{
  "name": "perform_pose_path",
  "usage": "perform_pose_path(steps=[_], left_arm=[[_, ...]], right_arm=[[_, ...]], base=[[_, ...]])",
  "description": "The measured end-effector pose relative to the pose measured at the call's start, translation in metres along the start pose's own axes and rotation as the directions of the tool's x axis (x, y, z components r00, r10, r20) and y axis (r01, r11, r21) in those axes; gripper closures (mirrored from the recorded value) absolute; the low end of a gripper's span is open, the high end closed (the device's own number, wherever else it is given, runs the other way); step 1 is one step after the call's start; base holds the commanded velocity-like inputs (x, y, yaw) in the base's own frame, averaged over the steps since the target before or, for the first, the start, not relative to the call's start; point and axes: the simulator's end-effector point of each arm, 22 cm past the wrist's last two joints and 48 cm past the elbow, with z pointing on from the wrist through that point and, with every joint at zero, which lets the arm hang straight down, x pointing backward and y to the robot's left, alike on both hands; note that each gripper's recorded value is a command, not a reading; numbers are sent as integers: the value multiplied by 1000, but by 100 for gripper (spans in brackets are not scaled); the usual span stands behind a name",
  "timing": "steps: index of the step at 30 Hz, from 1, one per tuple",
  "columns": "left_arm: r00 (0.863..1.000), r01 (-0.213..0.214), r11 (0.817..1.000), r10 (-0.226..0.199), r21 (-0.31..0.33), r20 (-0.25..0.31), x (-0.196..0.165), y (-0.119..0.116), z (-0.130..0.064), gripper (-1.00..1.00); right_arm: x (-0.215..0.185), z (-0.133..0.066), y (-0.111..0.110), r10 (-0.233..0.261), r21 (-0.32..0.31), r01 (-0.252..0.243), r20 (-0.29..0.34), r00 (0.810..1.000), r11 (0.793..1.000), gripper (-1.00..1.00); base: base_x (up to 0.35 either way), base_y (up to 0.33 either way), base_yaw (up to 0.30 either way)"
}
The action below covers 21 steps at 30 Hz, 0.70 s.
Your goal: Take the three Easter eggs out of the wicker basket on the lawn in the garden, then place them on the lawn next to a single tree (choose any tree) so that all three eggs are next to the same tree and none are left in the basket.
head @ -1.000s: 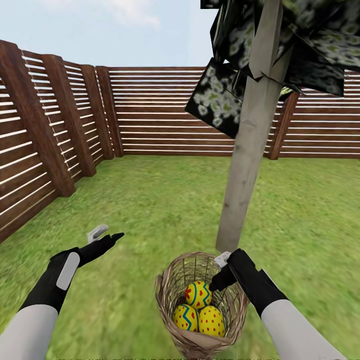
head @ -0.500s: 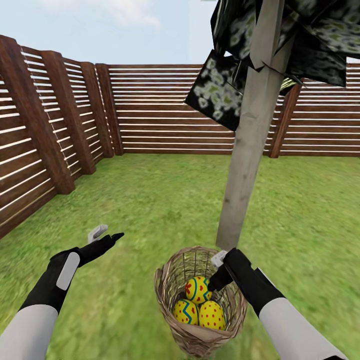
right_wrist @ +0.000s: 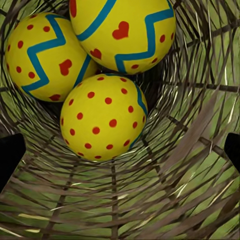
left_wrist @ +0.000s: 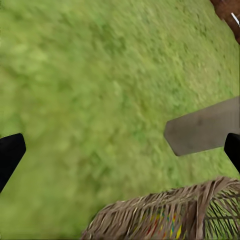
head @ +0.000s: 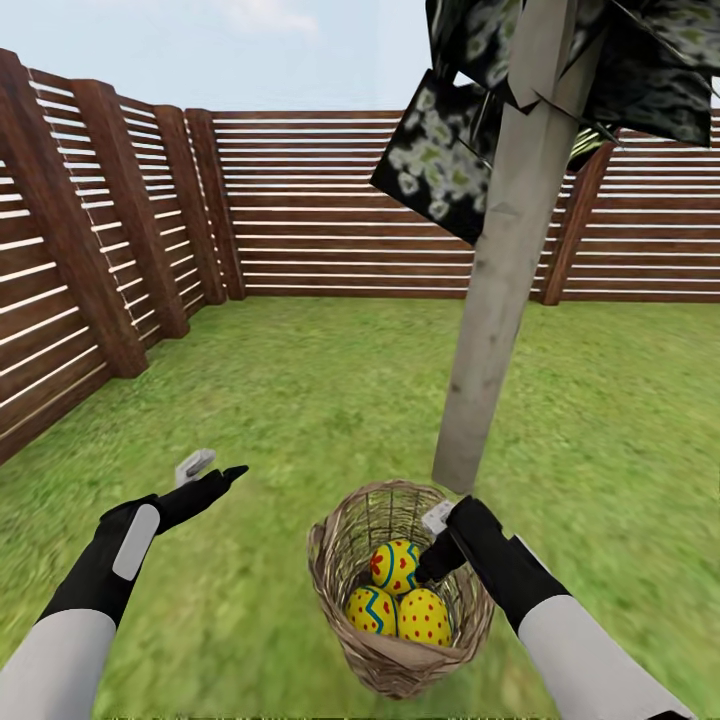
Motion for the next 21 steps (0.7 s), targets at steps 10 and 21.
perform_pose_path(steps=[10,21], left_arm=[[999,12,1000,-13,-23,-32,17,17,12,-100],[997,25,999,-28,-48,-68,38,36,25,-100]], right_arm=[[1,20,-19,21,-15,-23,-93,995,1000,-100],[1,38,-19,17,-31,-21,-107,994,999,-100]], base=[[0,0,0],[0,0,0]])
